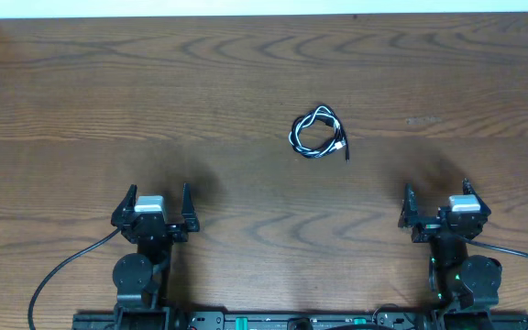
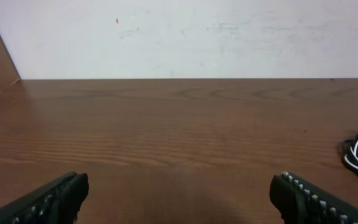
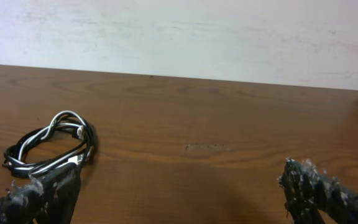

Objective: Untangle cables

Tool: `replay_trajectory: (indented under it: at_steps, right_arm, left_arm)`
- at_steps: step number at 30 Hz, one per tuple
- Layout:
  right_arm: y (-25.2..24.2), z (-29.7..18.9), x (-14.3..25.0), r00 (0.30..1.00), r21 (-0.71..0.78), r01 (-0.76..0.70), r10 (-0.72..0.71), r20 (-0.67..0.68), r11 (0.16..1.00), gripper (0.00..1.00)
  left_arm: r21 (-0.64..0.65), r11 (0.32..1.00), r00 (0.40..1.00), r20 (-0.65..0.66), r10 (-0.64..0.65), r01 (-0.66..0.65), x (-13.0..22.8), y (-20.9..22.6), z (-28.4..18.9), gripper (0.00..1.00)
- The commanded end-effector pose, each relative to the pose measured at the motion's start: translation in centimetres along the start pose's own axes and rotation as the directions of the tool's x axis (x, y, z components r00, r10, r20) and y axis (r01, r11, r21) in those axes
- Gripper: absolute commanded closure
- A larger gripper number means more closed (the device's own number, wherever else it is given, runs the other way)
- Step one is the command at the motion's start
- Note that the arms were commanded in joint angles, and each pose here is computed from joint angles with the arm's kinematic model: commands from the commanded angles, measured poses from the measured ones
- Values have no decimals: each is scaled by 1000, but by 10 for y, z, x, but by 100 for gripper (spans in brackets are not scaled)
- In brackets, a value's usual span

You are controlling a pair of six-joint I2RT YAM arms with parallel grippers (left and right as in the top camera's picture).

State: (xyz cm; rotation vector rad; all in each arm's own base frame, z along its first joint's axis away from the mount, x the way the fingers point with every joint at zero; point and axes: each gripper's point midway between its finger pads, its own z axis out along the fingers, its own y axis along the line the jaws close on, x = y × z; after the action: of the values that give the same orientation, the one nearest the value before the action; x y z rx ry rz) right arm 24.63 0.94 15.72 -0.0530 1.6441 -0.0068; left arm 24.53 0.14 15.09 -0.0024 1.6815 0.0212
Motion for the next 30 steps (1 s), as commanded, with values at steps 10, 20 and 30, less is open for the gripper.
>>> replay_trajectory:
  at_steps: [10,20,30]
  right_arm:
    - [0,0,0,1000,4,8,-8,2,1000,1]
    - [5,0,0,1000,-27,4,-4,1,1000,1]
    - [14,0,2,985,-76,-173,172,-20,982,1]
  left_arm:
    - [-29,1000,998,-62,8,-9,18,5,1,2]
    - [-40,998,997,-63,45,-47,18,8,1,2]
    - [16,1000,999,-54,8,-7,16,-2,1,2]
